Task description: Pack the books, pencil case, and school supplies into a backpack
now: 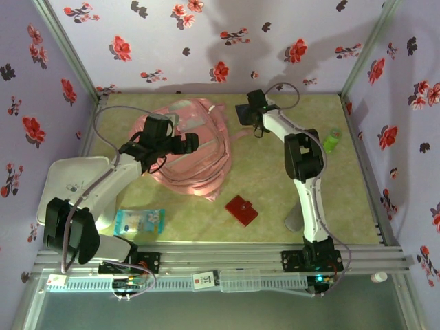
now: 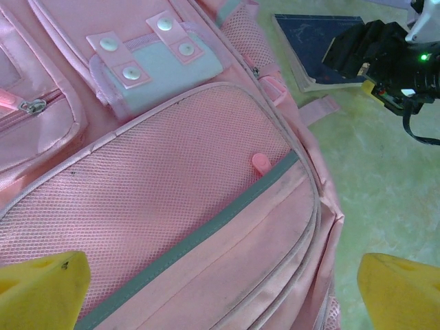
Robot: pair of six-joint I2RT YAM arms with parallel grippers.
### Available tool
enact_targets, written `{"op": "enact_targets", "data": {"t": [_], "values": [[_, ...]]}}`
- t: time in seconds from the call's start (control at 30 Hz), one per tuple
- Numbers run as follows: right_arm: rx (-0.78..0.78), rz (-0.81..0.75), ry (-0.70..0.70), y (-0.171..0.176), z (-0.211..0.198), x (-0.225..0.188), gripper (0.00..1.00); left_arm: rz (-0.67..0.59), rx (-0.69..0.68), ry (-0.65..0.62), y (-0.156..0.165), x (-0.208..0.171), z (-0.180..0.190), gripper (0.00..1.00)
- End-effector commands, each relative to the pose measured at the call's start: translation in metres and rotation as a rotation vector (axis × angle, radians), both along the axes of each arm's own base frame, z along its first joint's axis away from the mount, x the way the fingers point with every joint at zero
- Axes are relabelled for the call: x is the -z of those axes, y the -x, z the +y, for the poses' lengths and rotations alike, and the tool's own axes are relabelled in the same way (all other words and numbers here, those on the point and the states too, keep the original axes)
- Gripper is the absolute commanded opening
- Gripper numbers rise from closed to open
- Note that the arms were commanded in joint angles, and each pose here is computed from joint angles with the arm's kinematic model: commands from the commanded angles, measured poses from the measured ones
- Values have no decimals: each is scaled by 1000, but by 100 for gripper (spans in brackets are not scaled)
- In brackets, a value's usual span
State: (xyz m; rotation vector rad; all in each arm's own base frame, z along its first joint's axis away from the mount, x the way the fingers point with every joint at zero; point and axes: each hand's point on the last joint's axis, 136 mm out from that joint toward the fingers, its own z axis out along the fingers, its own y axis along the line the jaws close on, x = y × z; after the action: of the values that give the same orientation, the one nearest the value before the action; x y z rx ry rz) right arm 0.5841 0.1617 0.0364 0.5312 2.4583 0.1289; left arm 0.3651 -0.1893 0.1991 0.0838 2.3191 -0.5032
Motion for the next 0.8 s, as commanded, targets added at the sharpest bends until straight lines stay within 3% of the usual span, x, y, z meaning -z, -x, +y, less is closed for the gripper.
{"op": "enact_targets", "data": {"t": [0.0, 0.3, 0.53, 0.77], "values": [[-17, 28, 17, -5, 0, 5, 78, 4, -1, 14, -2, -5, -1, 100], [0, 170, 129, 19, -19, 31, 77, 12, 7, 10, -8, -5, -4, 100], [4, 299, 308, 53, -53, 32, 77, 27, 31, 24, -12, -3, -13, 100], [6, 307, 284, 103, -80, 22, 76, 36, 42, 39, -14, -4, -18, 100]]}}
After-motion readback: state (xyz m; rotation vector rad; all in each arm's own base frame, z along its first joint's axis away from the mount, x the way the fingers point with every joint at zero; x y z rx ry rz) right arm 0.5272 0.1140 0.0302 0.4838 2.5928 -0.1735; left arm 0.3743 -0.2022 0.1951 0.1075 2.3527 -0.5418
